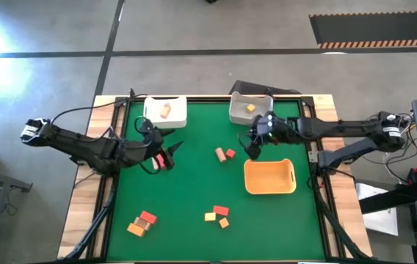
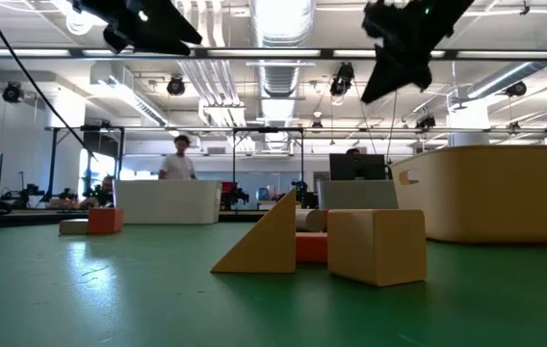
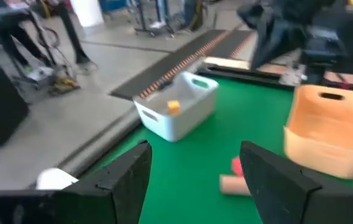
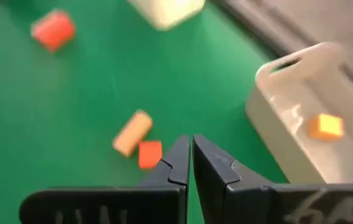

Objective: Sort & place blocks by color
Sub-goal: Put the orange block into the yellow bin

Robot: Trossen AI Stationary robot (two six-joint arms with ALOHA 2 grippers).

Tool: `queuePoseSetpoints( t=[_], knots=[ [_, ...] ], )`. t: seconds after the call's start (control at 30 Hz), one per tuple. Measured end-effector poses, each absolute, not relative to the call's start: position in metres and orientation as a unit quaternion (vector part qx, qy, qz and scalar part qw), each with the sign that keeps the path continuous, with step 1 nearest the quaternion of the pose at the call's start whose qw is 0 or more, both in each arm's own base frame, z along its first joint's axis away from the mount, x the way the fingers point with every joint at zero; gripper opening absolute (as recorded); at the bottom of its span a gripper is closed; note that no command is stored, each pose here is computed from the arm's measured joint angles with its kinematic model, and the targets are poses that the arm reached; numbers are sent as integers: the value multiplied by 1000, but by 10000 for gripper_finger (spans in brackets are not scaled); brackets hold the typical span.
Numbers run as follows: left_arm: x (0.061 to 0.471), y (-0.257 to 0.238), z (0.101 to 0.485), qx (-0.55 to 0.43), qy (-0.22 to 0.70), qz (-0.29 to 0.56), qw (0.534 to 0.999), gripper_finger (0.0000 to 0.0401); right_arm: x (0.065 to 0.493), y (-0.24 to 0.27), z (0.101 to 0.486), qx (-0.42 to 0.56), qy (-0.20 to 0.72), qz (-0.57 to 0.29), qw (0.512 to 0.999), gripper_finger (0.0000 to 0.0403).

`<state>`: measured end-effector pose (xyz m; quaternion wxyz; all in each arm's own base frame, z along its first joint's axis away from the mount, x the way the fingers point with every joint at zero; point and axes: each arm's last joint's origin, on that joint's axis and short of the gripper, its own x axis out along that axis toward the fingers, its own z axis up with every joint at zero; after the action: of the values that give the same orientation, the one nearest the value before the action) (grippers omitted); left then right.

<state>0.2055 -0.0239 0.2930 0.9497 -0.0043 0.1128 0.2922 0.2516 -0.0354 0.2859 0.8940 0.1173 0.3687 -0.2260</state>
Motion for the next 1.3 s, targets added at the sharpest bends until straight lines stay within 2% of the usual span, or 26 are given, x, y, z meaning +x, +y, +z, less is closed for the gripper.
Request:
queuePoseSetpoints(
  t=[0.1, 0.33, 0.57, 0.77, 0.9, 1.1, 1.3],
  knots=[
    [208, -13, 297, 19, 109, 310, 944, 228, 256, -51, 275, 106, 401, -169, 894, 9],
    [209, 24, 302, 48, 105, 369, 922, 228, 268, -79, 254, 18, 430, -111, 896, 20],
    [204, 58, 301, 74, 127, 410, 900, 228, 288, -90, 235, -48, 438, -50, 896, 99],
    [202, 63, 300, 98, 143, 417, 892, 228, 301, -91, 211, -99, 469, 6, 877, 179],
    [202, 63, 298, 99, 146, 417, 892, 228, 305, -93, 203, -114, 473, 18, 873, 219],
    [202, 63, 296, 97, 148, 417, 892, 228, 316, -92, 208, -113, 473, 29, 873, 250],
    [202, 63, 296, 88, 144, 418, 893, 228, 342, -87, 211, -116, 522, 66, 843, 254]
  ],
)
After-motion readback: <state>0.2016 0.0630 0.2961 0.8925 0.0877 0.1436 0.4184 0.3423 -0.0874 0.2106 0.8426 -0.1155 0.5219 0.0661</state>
